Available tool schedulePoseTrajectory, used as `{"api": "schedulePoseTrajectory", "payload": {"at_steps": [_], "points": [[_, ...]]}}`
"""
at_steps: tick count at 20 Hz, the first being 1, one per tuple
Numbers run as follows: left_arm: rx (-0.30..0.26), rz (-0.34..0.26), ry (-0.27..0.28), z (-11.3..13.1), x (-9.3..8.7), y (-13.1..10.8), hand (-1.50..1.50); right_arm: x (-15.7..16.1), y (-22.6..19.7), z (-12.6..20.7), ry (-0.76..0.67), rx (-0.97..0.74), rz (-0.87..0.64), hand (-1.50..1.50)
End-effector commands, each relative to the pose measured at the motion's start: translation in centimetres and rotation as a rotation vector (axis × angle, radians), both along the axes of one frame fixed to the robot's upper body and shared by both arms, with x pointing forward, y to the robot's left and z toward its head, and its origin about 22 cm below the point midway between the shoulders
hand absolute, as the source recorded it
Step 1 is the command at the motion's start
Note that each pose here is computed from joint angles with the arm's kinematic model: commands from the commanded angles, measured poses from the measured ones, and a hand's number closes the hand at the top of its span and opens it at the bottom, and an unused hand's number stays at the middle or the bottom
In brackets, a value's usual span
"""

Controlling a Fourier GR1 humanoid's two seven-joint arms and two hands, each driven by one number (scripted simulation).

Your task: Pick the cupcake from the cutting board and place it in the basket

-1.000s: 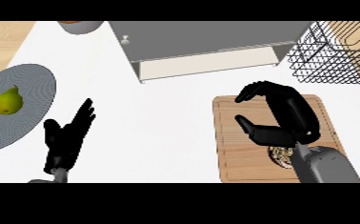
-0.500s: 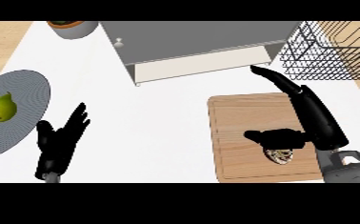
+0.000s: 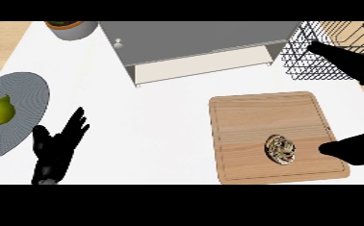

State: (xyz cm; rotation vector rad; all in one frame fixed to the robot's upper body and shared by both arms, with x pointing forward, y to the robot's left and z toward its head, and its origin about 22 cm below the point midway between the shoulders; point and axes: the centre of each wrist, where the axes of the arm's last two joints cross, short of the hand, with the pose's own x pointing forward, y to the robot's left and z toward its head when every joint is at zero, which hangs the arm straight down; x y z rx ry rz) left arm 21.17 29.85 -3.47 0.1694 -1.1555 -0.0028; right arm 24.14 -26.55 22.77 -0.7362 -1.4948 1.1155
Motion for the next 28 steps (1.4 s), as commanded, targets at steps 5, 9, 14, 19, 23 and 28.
{"api": "schedulePoseTrajectory", "payload": {"at_steps": [5, 9, 14, 19, 23, 28], "points": [[-0.017, 0.014, 0.161, -2.2, -2.5, -1.0, 0.0, -2.0, -2.0, 5.9, 0.284, -0.262, 0.016, -1.5], [-0.005, 0.013, 0.159, -2.1, -2.6, 0.4, 0.0, -2.6, -3.3, 8.7, 0.34, -0.299, 0.006, -1.5], [-0.015, -0.012, 0.145, -1.6, -2.1, -1.8, 0.0, -3.8, -2.1, 9.4, 0.38, -0.283, 0.012, -1.5], [-0.007, -0.015, 0.148, -2.4, -3.4, 0.3, 0.0, -4.3, -3.6, 5.8, 0.374, -0.202, -0.015, -1.5], [-0.027, -0.009, 0.139, -1.5, -1.4, -1.6, 0.0, -4.9, -2.4, 4.2, 0.368, -0.181, -0.007, -1.5], [-0.002, -0.015, 0.137, -1.8, -2.3, -0.3, 0.0, -4.7, -1.4, 1.7, 0.347, -0.145, -0.004, -1.5]]}}
